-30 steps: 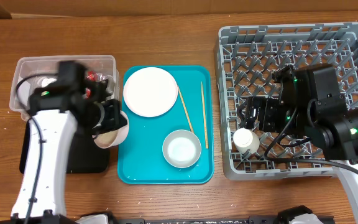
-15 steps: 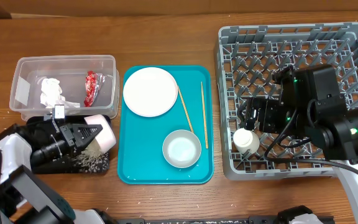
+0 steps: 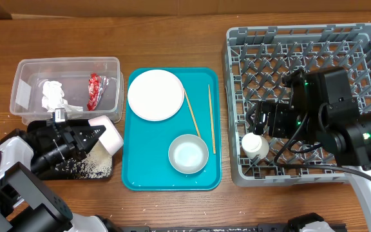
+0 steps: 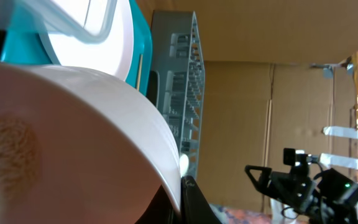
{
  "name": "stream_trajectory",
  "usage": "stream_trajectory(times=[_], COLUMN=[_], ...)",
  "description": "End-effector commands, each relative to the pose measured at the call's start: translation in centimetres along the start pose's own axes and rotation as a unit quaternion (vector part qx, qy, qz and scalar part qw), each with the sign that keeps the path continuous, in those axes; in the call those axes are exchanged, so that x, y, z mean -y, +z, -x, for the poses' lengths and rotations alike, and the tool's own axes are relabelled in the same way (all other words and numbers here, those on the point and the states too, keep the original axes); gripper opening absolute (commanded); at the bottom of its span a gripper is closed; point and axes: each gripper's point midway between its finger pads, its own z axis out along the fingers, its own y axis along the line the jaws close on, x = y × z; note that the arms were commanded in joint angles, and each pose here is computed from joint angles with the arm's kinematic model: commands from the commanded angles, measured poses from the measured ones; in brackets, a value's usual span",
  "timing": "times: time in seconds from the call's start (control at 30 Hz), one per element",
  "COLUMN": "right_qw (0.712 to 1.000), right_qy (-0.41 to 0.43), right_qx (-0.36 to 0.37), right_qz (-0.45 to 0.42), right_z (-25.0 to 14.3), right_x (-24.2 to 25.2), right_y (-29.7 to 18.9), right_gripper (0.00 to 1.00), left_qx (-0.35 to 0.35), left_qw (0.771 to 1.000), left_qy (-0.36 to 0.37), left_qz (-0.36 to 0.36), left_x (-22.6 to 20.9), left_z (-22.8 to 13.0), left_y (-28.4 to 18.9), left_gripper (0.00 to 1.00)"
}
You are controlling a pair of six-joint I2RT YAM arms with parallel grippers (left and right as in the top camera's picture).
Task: Sort waste into correct bins and load items into the dishwasher
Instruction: 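Tip the bowl over the black tray to dump the crumbs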
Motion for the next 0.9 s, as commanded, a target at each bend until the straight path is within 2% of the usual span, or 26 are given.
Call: stream_trajectory(times=[0.0,0.03,0.1,0.13,0.17,0.2,0.33,0.43,0.5,0.57,0.73,0.87], right_qw=[1.000,1.000,1.000,1.000,1.000,1.000,1.000,1.000,1.000,1.000,1.000,1.000], right_qy=[0.001,0.000,0.000,0.000,0.001,0.001,0.001,0.000,0.000,0.000,0.000,-0.001], right_qx=[0.007,0.007,0.007,0.007,0.007,0.006,0.006,0.009,0.010,0.009,0.010,0.011], right_qz=[0.003,0.003,0.003,0.004,0.003,0.003,0.003,0.004,0.005,0.005,0.005,0.005], right_z=[0.1,0.1,0.1,0.2,0.1,0.1,0.1,0.2,0.3,0.3,0.3,0.4], right_x=[-0.1,-0.1,-0.1,-0.2,-0.1,-0.1,-0.1,-0.2,-0.2,-0.2,-0.2,-0.2], right_y=[-0.3,-0.3,-0.3,-0.3,-0.3,-0.3,-0.3,-0.3,-0.3,-0.3,-0.3,-0.3], right_gripper=[1.00,1.00,1.00,1.00,1.00,1.00,1.00,1.00,1.00,1.00,1.00,1.00], left_qx=[0.006,0.001,0.006,0.002,0.013,0.021,-0.015,-0.013,-0.018,-0.026,-0.041,-0.114], left_qw=[1.000,0.999,1.000,0.996,0.997,0.999,0.998,0.999,0.997,0.998,0.998,0.990], left_qy=[0.005,-0.034,0.005,-0.091,-0.073,-0.027,-0.055,-0.013,-0.050,-0.010,0.035,0.052], left_qz=[-0.001,0.010,0.009,0.015,-0.029,-0.040,0.014,0.026,0.052,0.054,0.032,0.065], left_x=[0.0,-0.4,-0.3,-0.5,1.3,1.9,0.4,0.0,-0.7,-0.5,1.9,2.4], left_z=[0.3,0.0,0.4,0.1,0.1,0.5,-1.0,-0.5,-0.5,-0.6,-1.1,-3.0], left_y=[-0.2,-0.3,-0.5,-0.6,-0.6,-0.7,-0.7,-1.1,-1.3,-1.3,-1.4,0.4], left_gripper=[0.04,0.04,0.04,0.04,0.04,0.04,0.04,0.04,0.04,0.04,0.04,0.04])
